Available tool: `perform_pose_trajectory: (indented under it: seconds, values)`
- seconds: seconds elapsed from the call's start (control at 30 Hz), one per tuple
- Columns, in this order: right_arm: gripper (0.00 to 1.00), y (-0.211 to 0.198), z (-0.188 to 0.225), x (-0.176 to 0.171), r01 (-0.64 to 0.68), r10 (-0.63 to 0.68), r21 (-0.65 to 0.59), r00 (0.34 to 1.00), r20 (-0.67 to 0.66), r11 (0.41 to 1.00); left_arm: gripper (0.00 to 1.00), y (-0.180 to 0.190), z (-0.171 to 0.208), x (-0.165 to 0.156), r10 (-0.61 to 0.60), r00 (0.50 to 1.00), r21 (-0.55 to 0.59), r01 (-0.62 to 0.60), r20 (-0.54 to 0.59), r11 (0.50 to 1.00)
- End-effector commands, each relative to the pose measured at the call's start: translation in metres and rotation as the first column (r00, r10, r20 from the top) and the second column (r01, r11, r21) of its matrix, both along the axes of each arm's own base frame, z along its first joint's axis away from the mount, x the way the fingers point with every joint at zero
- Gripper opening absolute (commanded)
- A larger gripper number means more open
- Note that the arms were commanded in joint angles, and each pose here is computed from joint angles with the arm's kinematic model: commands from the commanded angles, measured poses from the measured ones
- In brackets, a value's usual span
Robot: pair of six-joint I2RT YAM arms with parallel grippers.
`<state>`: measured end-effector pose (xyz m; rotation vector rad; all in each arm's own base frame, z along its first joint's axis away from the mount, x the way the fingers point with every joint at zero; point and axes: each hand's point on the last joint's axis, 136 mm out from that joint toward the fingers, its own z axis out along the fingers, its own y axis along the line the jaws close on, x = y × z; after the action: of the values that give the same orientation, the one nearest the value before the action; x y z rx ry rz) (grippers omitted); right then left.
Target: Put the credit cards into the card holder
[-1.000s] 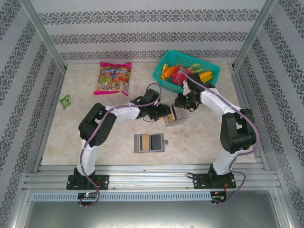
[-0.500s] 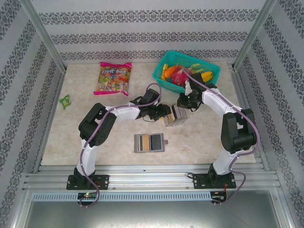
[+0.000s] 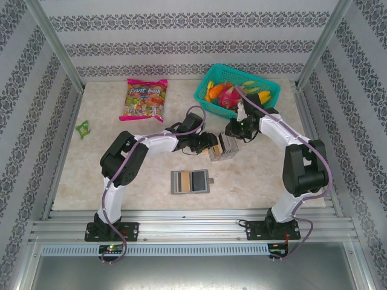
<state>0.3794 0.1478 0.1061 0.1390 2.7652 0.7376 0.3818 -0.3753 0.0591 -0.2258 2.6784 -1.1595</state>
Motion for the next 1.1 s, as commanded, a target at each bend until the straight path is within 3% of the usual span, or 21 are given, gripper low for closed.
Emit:
perform_pose_trajectory:
  seconds: [0.0, 0.3, 0.73, 1.07]
  values:
    - [0.17, 0.018, 0.013, -0.007, -0.032, 0.032, 0.101, 0.999, -0.002, 0.994, 0.49, -0.015, 0.009, 0.003, -0.021, 1.0, -0.049, 0.021, 0.011, 0.999]
    - [0.17, 0.017, 0.012, -0.007, -0.029, 0.029, 0.106, 1.0, -0.005, 0.994, 0.49, -0.016, 0.01, 0.002, -0.026, 1.0, -0.05, 0.026, 0.01, 0.998]
    - [0.08, 0.016, 0.014, -0.007, -0.023, 0.025, 0.155, 1.0, -0.011, 0.988, 0.49, -0.016, 0.009, 0.001, -0.031, 0.999, -0.05, 0.031, 0.007, 0.998]
    - [0.05, -0.006, 0.019, -0.008, 0.01, -0.011, 0.092, 1.0, 0.008, 0.996, 0.49, -0.018, 0.011, 0.002, -0.033, 0.999, -0.056, 0.033, 0.009, 0.998]
